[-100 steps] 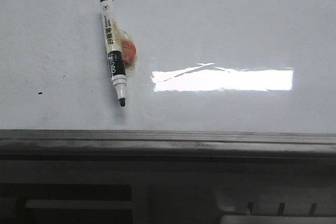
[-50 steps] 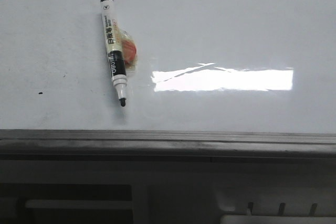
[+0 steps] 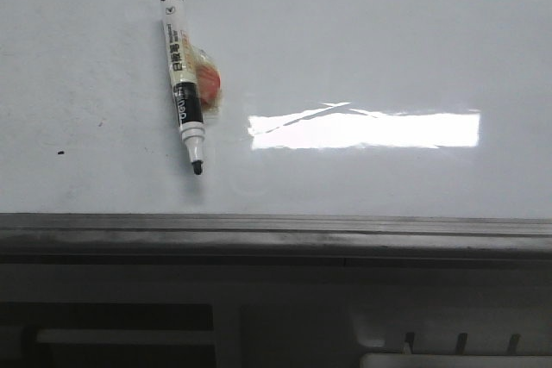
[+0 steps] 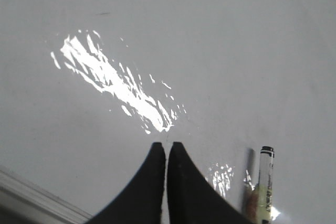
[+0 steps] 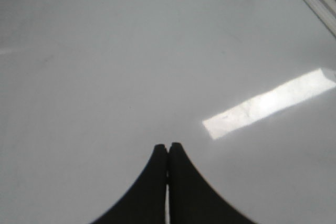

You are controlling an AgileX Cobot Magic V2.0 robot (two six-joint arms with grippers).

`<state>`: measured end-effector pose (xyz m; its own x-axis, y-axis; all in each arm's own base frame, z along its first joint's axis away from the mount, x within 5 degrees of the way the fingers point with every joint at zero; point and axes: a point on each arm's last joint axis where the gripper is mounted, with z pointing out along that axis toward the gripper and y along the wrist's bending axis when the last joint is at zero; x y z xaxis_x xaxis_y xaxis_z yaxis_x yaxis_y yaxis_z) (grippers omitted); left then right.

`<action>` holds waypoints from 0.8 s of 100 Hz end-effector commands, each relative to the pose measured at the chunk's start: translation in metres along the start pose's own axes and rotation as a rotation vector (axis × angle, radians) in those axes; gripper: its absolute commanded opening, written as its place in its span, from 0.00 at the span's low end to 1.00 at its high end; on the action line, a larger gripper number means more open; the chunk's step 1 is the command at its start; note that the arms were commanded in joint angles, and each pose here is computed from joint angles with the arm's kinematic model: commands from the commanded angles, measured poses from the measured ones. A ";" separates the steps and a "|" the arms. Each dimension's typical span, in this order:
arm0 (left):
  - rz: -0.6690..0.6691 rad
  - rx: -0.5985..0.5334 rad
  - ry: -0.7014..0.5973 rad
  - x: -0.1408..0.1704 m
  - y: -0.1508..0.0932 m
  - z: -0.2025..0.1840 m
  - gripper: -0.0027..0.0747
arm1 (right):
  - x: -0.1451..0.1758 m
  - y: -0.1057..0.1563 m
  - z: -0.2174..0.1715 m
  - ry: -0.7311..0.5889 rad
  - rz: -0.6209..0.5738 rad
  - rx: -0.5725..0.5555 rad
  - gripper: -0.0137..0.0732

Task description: Write number 6 on whiteboard

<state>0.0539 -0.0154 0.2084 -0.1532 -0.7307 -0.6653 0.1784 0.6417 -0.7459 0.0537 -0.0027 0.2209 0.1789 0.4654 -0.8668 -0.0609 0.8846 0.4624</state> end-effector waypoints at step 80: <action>0.417 0.155 0.790 -0.007 -0.112 0.112 0.56 | -0.065 0.051 0.009 0.322 -0.264 -0.048 0.54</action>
<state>0.1368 -0.0926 0.2899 -0.6738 0.0121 -0.7388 0.4717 0.7766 -0.4175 0.0464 0.0125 0.2863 -0.2005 0.2009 -0.9589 -0.0965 0.9699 0.2234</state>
